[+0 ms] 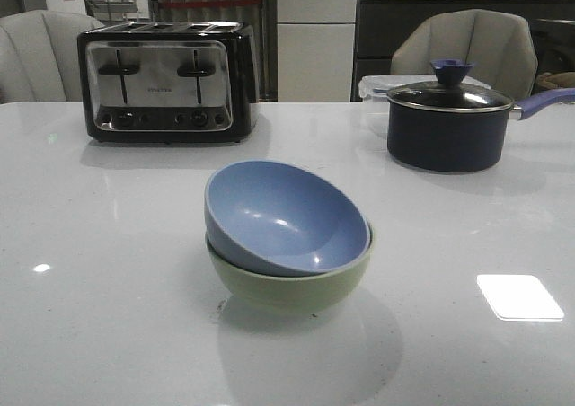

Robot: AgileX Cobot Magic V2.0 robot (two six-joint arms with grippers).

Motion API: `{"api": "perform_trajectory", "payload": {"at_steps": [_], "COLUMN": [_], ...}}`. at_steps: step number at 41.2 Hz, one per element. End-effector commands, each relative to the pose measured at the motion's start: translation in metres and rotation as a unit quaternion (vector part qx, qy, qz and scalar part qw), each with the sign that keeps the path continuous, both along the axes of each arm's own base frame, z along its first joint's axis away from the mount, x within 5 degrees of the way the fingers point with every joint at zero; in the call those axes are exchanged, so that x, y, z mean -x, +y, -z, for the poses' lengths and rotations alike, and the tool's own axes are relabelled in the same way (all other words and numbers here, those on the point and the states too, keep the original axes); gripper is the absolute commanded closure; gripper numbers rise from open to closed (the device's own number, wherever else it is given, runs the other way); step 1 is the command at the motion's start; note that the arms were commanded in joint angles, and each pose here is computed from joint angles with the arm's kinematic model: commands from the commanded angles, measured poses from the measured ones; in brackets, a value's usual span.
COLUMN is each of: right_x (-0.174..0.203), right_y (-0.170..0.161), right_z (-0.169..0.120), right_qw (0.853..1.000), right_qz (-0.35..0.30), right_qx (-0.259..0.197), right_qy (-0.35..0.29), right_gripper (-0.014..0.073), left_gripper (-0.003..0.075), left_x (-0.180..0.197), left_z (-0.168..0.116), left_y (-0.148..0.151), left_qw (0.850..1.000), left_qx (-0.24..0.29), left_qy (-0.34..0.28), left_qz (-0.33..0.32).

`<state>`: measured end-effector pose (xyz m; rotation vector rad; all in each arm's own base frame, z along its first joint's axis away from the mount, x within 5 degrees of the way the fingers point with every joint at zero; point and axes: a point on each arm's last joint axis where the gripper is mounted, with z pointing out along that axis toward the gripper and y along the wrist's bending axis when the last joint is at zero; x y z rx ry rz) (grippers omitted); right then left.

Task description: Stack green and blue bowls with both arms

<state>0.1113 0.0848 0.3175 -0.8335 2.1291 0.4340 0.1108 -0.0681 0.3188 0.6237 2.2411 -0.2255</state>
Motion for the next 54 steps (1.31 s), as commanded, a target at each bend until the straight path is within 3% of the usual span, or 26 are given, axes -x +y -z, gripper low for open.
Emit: {"api": "perform_trajectory", "payload": {"at_steps": [1,23,31,40,54], "right_x": [-0.002,-0.002,-0.002,-0.002,-0.002], "right_y": [0.0,0.0,0.0,0.0,0.0], "right_z": [-0.012,-0.012,-0.012,-0.012,-0.012], "right_qw": [0.999,0.999,0.999,0.999,0.999], "right_qz": [0.006,0.006,0.006,0.006,0.006], "right_qx": [-0.02,-0.02,-0.02,-0.02,-0.02], "right_qy": [-0.036,-0.036,-0.036,-0.036,-0.036], "right_gripper": [0.0567,0.0567,0.0567,0.0567,0.0567], "left_gripper": [0.0624,0.0627,0.0626,0.0627,0.0627], "left_x": [-0.002,-0.001,0.011,0.033,0.056], "left_z": [-0.015,-0.017,-0.025,-0.012,0.066], "left_y": [-0.003,-0.002,0.022,0.042,0.063], "left_qw": [0.999,0.998,0.992,0.963,0.903], "left_qx": [0.031,0.04,0.059,0.093,0.104], "left_qy": [-0.039,-0.045,-0.095,-0.241,-0.374], "left_qz": [0.003,0.004,-0.051,-0.075,-0.183]}}
